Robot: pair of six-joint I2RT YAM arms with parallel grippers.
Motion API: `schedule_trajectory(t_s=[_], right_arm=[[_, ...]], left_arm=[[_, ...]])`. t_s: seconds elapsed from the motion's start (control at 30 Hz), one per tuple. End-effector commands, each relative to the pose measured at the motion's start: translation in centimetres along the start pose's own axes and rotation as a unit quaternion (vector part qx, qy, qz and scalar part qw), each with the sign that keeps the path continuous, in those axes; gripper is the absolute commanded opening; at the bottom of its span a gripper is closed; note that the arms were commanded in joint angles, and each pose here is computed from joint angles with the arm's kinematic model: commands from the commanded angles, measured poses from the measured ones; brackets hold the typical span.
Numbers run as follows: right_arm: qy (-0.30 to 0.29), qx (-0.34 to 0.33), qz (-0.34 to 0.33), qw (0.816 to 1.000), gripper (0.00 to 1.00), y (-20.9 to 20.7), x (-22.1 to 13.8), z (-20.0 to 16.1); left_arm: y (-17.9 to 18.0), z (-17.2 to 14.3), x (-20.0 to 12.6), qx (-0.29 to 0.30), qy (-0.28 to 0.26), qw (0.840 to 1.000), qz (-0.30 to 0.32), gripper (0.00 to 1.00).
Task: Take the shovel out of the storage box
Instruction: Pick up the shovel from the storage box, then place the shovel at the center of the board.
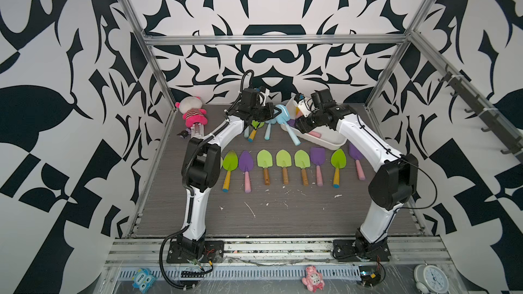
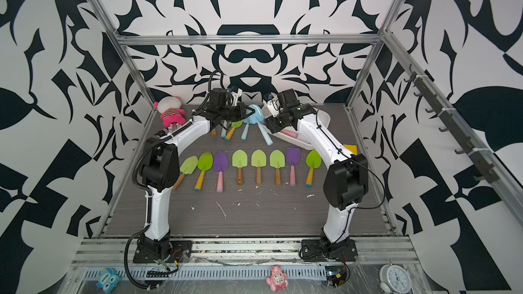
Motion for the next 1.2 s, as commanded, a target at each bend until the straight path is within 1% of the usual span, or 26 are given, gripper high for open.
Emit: schedule_trajectory(t_s=[0.0, 0.17, 0.3, 0.5, 0.63, 0.73, 0.9, 1.03, 1.1, 1.17], right_arm=[[-0.045, 0.004, -0.002, 0.999, 0.70, -1.4, -1.5, 2.0], [-0.053, 0.031, 0.002, 0.998, 0.74, -4.1, -1.2, 2.2], [-0.068, 0.049, 0.004, 0.997, 0.78, -6.3, -1.1, 2.7], [-0.082, 0.076, 0.012, 0.994, 0.80, -8.7, -0.8, 3.2], [-0.081, 0.073, 0.014, 0.994, 0.80, -9.4, -0.2, 3.3], [-0.077, 0.071, 0.020, 0.994, 0.80, -9.7, 0.4, 3.3], [-0.070, 0.067, 0.030, 0.995, 0.80, -9.9, 1.3, 3.3], [-0.064, 0.064, 0.041, 0.995, 0.79, -9.7, 1.7, 3.3], [-0.061, 0.062, 0.048, 0.995, 0.79, -9.6, 1.8, 3.4], [-0.058, 0.062, 0.052, 0.995, 0.79, -9.5, 2.0, 3.3]], left_arm=[[-1.8, 1.5, -4.0, 0.040, 0.000, 0.999, -0.022, 0.00], [-0.2, 0.6, -8.1, 0.050, 0.037, 0.998, -0.013, 0.00], [1.6, -0.6, -11.9, 0.062, 0.071, 0.995, 0.014, 0.00], [5.0, -2.6, -17.0, 0.052, 0.126, 0.988, 0.068, 0.00], [7.0, -4.2, -19.9, 0.036, 0.160, 0.982, 0.089, 0.00], [8.4, -5.6, -21.3, 0.026, 0.195, 0.975, 0.100, 0.00], [11.1, -7.7, -23.6, 0.012, 0.266, 0.954, 0.137, 0.00], [13.0, -8.2, -25.9, 0.022, 0.285, 0.940, 0.185, 0.00], [14.0, -8.9, -27.4, 0.024, 0.305, 0.928, 0.211, 0.00], [14.8, -9.4, -28.8, 0.024, 0.314, 0.921, 0.229, 0.00]])
Point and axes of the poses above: each gripper's point midway between its finger pads, its own x axis out along the fingers, its own y axis along the line the jaws close on, z = x × y, the point moved 1 cm from there along -x, back along the fingers, and after that the axes turned 15 degrees about x, right-handed, at the moved point
